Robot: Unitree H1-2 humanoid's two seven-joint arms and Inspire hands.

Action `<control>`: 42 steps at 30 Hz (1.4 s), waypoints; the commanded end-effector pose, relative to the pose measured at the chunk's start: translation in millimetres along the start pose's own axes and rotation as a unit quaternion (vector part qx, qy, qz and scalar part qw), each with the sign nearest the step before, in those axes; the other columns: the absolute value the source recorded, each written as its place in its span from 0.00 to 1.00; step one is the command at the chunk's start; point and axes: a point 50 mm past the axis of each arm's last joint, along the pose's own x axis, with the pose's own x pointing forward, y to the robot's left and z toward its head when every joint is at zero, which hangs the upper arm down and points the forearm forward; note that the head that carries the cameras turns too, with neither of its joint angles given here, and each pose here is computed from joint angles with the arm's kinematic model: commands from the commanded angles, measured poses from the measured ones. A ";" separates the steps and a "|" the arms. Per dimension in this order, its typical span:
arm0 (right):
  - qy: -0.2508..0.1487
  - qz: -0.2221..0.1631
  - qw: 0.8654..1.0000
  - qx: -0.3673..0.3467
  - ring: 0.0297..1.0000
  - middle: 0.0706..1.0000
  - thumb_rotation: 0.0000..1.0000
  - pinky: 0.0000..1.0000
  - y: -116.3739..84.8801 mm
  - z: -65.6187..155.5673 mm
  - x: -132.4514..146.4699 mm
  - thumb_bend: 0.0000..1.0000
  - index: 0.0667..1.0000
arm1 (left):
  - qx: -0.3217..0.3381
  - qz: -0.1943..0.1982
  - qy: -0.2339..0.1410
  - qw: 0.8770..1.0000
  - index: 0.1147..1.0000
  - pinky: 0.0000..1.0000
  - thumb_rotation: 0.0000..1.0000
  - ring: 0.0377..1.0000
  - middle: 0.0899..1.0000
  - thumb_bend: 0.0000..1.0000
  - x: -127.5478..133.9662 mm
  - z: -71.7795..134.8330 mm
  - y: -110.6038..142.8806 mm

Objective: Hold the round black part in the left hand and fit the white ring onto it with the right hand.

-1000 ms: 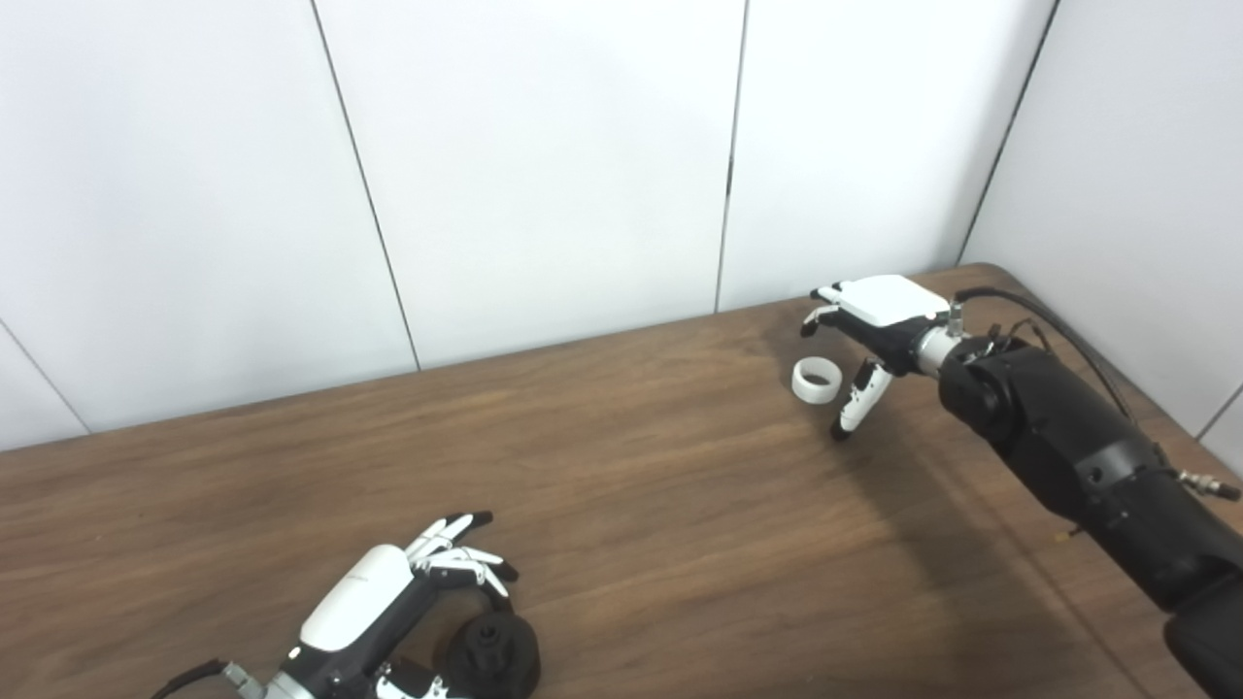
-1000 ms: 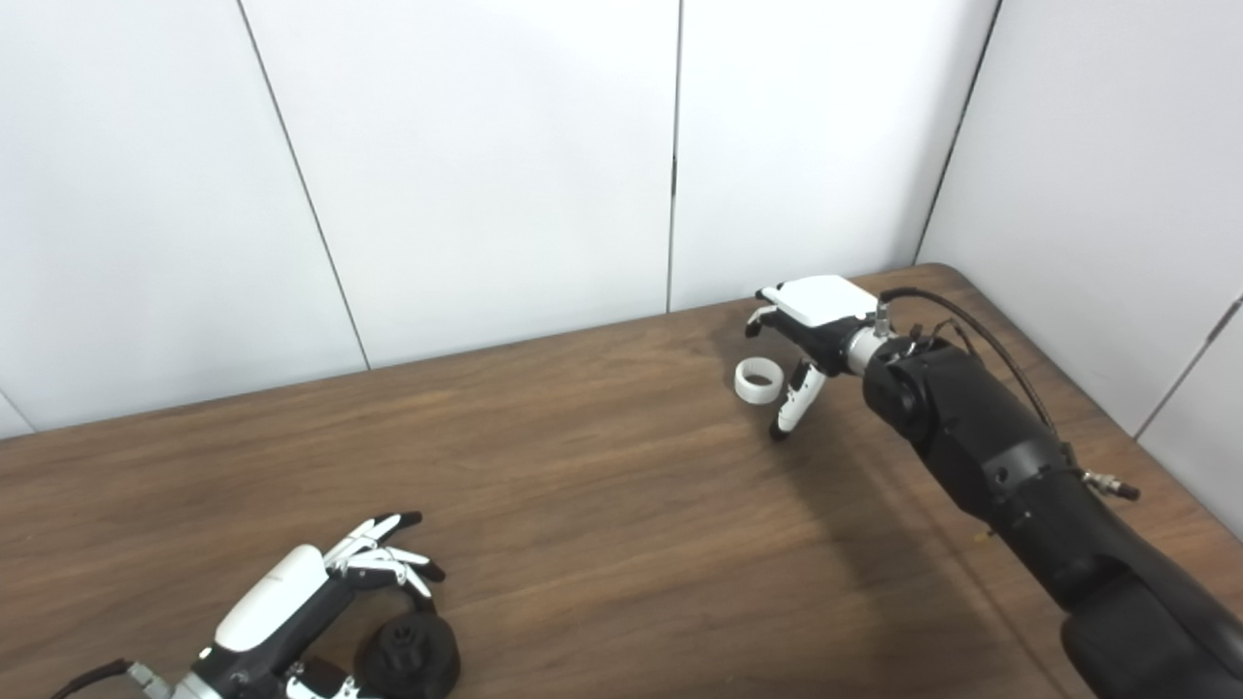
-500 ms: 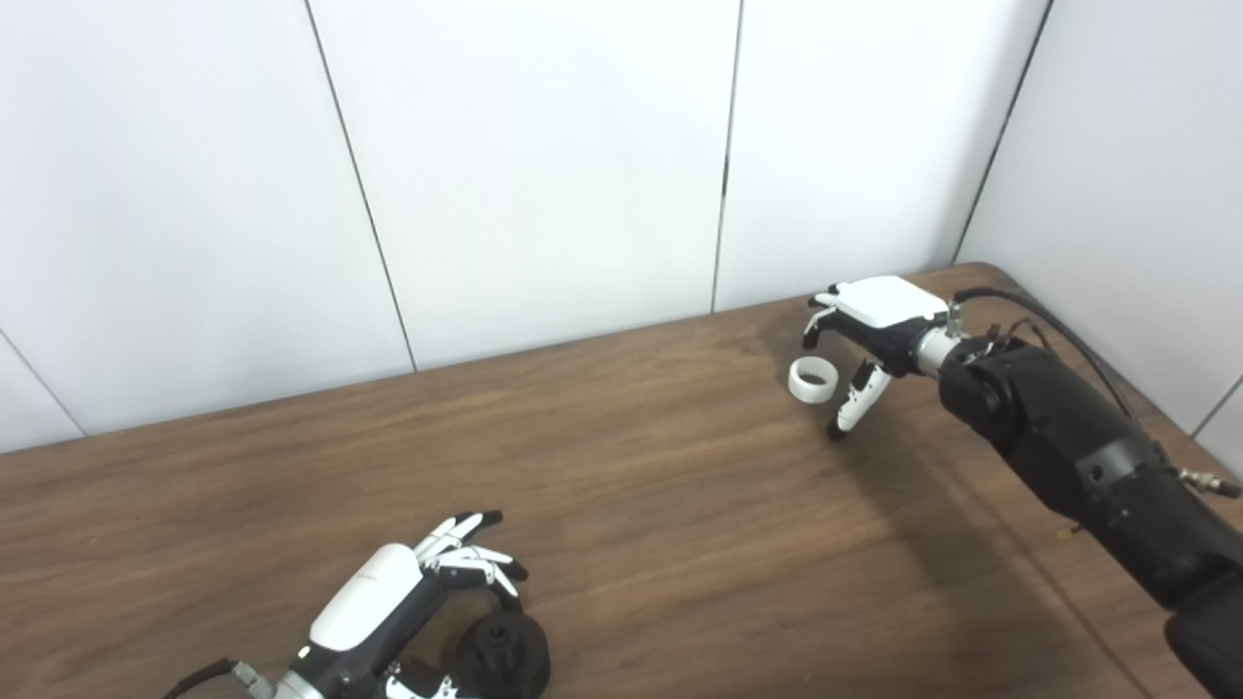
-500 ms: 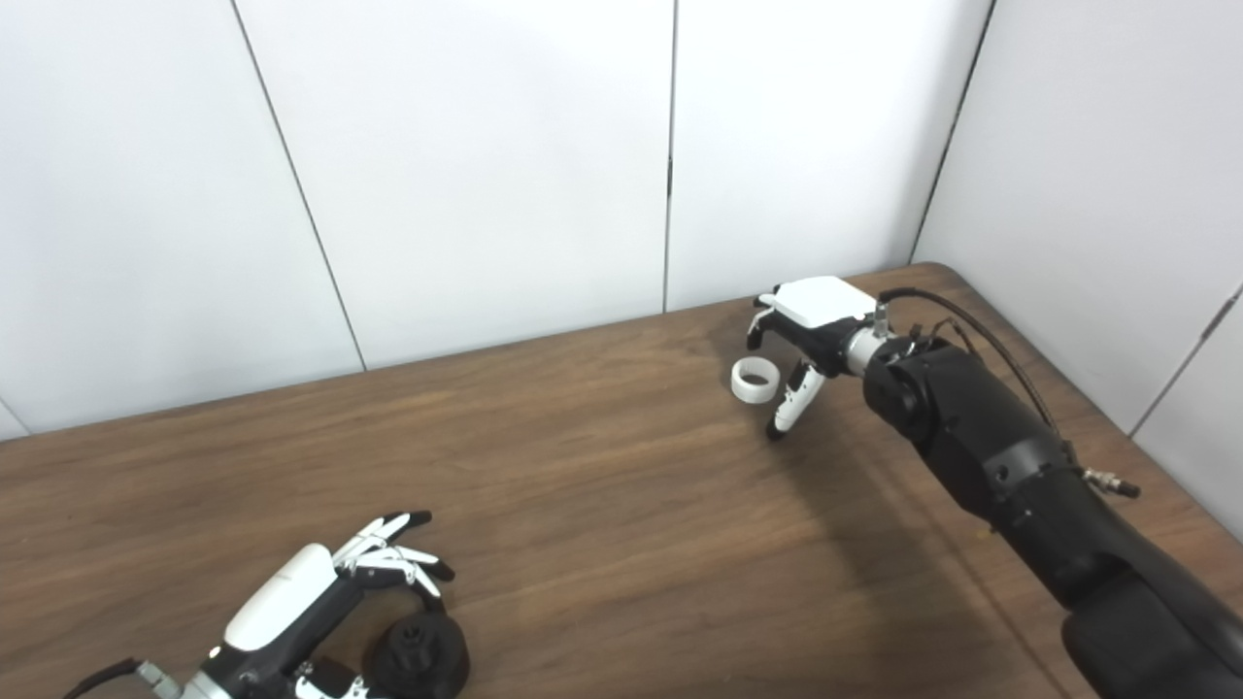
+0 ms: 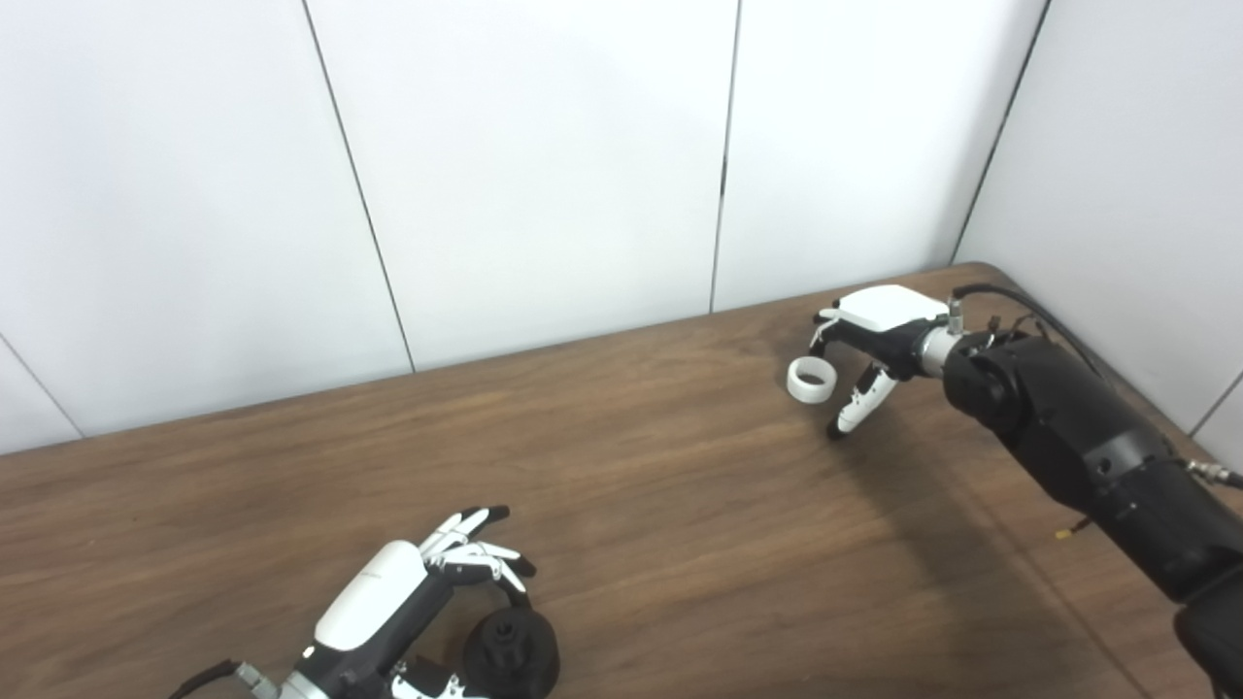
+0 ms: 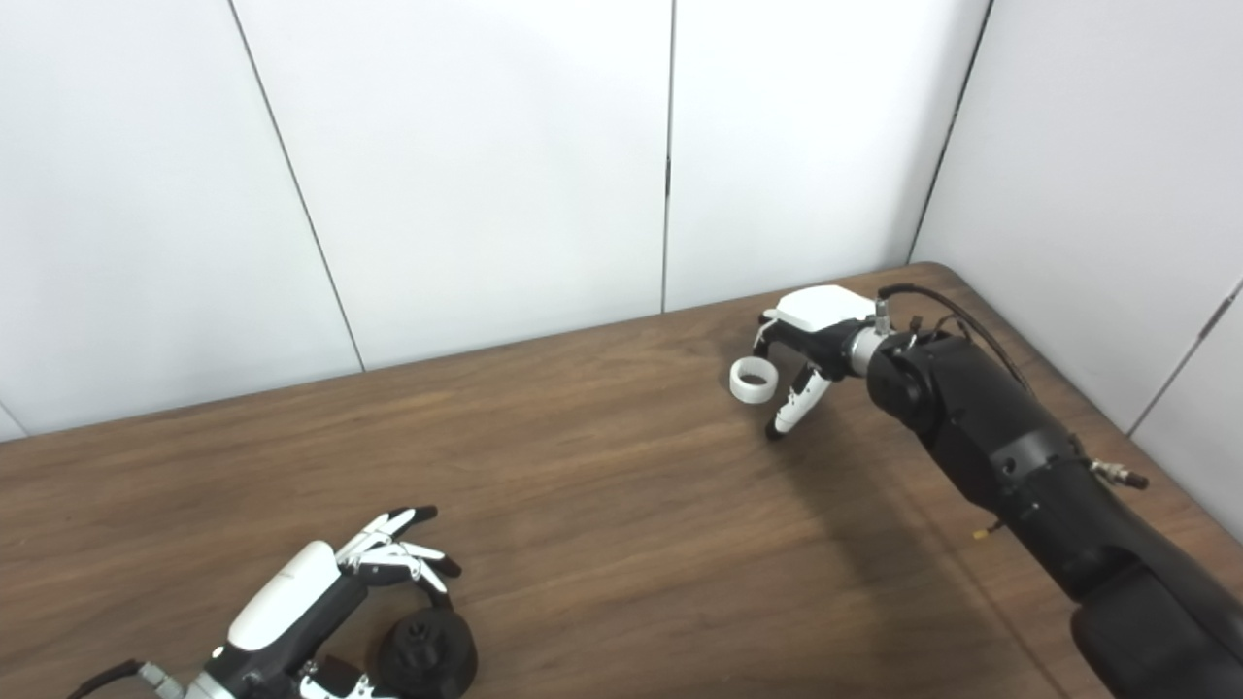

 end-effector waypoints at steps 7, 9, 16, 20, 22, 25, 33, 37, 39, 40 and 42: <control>-0.010 -0.013 1.000 0.001 1.00 0.95 0.41 1.00 -13.9 5.5 4.7 0.86 0.75 | 0.018 0.018 -0.023 0.999 0.41 1.00 0.06 0.97 0.71 0.52 2.9 5.0 17.2; -0.009 -0.017 1.000 0.007 1.00 0.95 0.41 1.00 -12.6 6.1 6.0 0.86 0.75 | 0.018 0.017 -0.022 0.999 0.41 1.00 0.06 0.97 0.71 0.52 2.5 5.5 17.6; 0.001 -0.037 0.999 0.025 1.00 0.95 0.40 1.00 -11.8 7.5 12.8 0.85 0.76 | 0.014 0.014 -0.021 1.000 0.41 1.00 0.06 0.97 0.71 0.52 1.7 7.6 14.5; 0.003 -0.039 0.999 0.032 1.00 0.96 0.40 1.00 -13.7 8.6 17.5 0.86 0.77 | 0.014 0.014 -0.022 1.000 0.41 1.00 0.06 0.97 0.71 0.52 1.2 8.7 13.4; 0.003 -0.038 0.999 0.034 1.00 0.96 0.41 1.00 -15.4 9.7 19.6 0.86 0.77 | 0.014 0.016 -0.023 1.000 0.41 1.00 0.06 0.97 0.71 0.52 0.9 8.8 13.6; 0.003 -0.037 0.999 0.035 1.00 0.96 0.41 1.00 -18.2 12.0 22.3 0.86 0.77 | 0.017 0.016 -0.023 0.999 0.41 1.00 0.06 0.97 0.71 0.52 0.3 8.9 15.0; 0.000 -0.036 0.999 0.026 1.00 0.95 0.42 1.00 -26.1 16.8 23.5 0.88 0.76 | 0.018 0.016 -0.023 0.999 0.41 1.00 0.06 0.97 0.71 0.52 0.3 9.6 15.7; -0.003 -0.033 0.999 0.023 1.00 0.95 0.40 1.00 -26.9 19.8 23.6 0.87 0.76 | 0.018 0.016 -0.022 0.999 0.41 1.00 0.06 0.98 0.71 0.52 0.0 10.6 15.5; -0.008 -0.033 0.999 0.022 1.00 0.95 0.41 1.00 -27.2 21.7 23.0 0.87 0.75 | 0.018 0.017 -0.022 0.999 0.41 1.00 0.06 0.97 0.71 0.52 -0.2 10.9 15.2; -0.011 -0.034 0.999 0.019 1.00 0.95 0.41 1.00 -27.7 23.0 22.9 0.88 0.75 | 0.019 0.018 -0.022 0.999 0.41 1.00 0.06 0.97 0.71 0.52 -0.1 10.7 15.1; -0.017 -0.035 0.999 0.014 1.00 0.95 0.42 1.00 -28.6 24.8 23.0 0.88 0.75 | 0.018 0.018 -0.021 0.999 0.41 1.00 0.06 0.97 0.71 0.52 0.5 10.1 14.7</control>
